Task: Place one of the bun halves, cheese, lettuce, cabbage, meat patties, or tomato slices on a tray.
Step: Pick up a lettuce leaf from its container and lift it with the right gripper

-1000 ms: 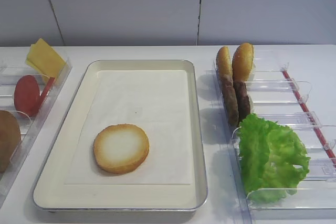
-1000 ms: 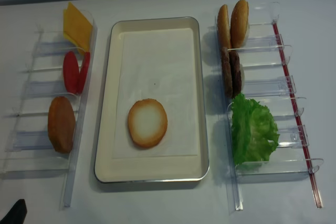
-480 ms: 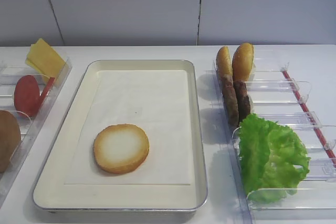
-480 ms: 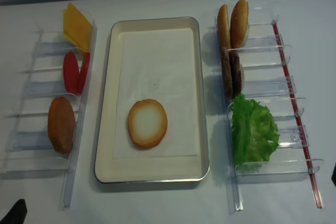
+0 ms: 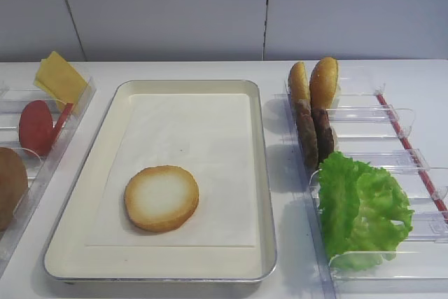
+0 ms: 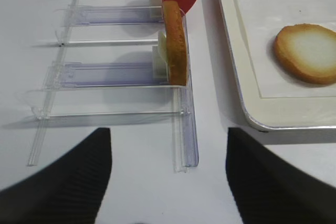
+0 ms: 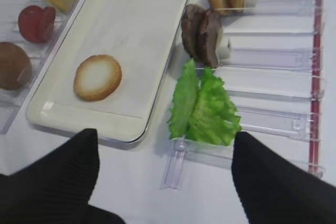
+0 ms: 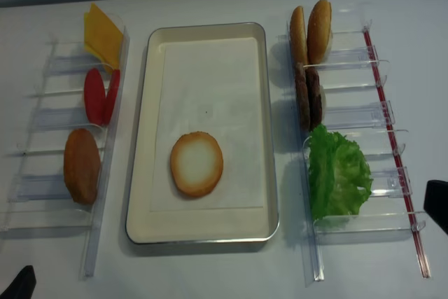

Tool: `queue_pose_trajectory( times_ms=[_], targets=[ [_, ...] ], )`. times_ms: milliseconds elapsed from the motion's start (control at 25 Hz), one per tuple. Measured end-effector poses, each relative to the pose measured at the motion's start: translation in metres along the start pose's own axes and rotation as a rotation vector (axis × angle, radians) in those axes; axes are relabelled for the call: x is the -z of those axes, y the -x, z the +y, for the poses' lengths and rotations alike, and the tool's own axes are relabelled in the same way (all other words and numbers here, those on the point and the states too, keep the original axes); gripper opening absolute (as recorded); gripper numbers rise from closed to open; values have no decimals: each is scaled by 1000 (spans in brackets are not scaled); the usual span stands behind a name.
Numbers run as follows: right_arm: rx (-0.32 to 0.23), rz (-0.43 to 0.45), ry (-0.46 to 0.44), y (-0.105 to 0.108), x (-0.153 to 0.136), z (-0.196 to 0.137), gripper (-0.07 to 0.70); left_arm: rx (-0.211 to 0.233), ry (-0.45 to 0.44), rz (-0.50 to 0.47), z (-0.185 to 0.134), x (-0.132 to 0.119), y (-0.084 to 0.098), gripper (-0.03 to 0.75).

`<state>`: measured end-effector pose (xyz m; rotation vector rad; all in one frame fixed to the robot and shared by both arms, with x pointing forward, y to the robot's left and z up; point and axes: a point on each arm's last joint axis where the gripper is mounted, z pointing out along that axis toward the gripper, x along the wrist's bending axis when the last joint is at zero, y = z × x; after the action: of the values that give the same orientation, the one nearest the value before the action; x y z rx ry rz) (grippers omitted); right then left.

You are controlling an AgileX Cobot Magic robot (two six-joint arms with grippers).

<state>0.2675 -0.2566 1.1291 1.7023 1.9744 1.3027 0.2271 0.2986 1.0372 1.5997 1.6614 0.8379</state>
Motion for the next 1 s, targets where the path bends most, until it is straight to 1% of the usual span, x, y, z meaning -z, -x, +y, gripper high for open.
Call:
queue_pose_trajectory(
  times_ms=[80, 320, 440, 600, 760, 840, 1000],
  targets=[
    [-24, 31, -43, -2, -4, 7, 545, 0, 0, 0, 0, 0, 0, 471],
    [-137, 174, -154, -3, -31, 34, 545, 0, 0, 0, 0, 0, 0, 471],
    [-171, 235, -200, -1, -46, 44, 545, 0, 0, 0, 0, 0, 0, 471],
    [-208, 271, -253, 5, -65, 54, 545, 0, 0, 0, 0, 0, 0, 471],
    [-237, 282, -303, 12, -82, 61, 545, 0, 0, 0, 0, 0, 0, 471],
    [-243, 288, -331, 14, -91, 62, 545, 0, 0, 0, 0, 0, 0, 471],
    [-222, 331, -443, 7, -110, 59, 524, 0, 0, 0, 0, 0, 0, 471]
  ],
)
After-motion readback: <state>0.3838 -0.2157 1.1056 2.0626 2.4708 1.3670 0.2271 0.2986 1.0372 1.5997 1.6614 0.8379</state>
